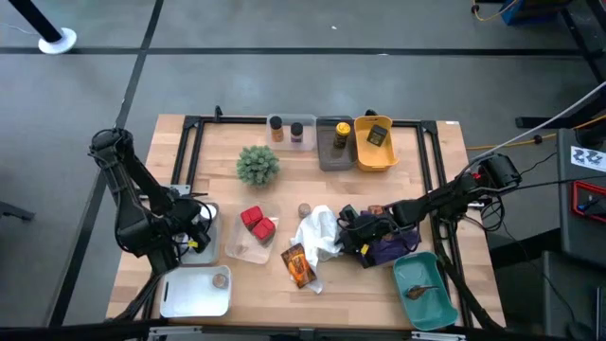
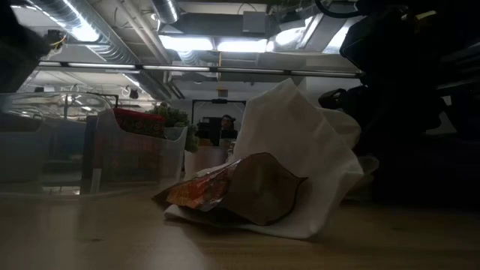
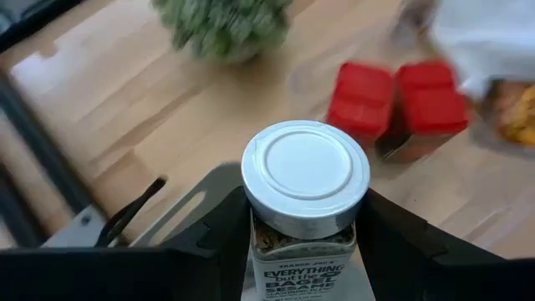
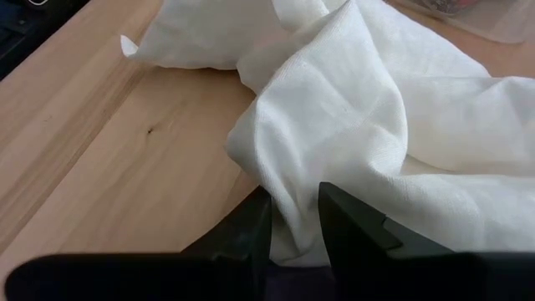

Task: Sort spices by type
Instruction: Put the white seasoning bottle into the gray bin

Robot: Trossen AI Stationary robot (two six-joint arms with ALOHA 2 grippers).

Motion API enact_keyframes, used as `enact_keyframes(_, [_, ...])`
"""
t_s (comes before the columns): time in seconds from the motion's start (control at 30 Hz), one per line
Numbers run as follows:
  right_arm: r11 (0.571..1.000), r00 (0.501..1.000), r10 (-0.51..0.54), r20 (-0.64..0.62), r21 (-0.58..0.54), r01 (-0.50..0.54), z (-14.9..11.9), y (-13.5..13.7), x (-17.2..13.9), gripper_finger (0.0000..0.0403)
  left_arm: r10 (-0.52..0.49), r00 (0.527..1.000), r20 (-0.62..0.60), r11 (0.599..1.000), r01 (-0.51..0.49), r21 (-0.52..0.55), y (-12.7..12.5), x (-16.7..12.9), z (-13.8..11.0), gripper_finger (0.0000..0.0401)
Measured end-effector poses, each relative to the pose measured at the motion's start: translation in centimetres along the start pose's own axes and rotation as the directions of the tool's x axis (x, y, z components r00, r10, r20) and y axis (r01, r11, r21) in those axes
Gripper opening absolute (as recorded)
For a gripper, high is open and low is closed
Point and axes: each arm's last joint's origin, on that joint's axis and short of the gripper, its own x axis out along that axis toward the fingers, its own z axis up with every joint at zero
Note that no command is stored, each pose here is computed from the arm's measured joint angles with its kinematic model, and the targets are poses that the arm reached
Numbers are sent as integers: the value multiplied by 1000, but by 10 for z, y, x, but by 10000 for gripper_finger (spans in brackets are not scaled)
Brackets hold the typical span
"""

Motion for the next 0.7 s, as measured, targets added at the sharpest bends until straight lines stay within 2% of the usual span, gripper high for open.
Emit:
enact_keyframes(0.3, [1000,1000,-1,0,0,1,0,0,0,103,74,997,14,994,-72,-84,-5,25,-23,170])
enact_keyframes(0.57, [1000,1000,0,0,0,0,0,0,0,103,195,978,72,965,-178,-192,-7,55,-50,170])
enact_keyframes(0.7, [1000,1000,-1,0,0,1,0,0,0,103,182,981,65,971,-169,-170,-11,65,-60,171])
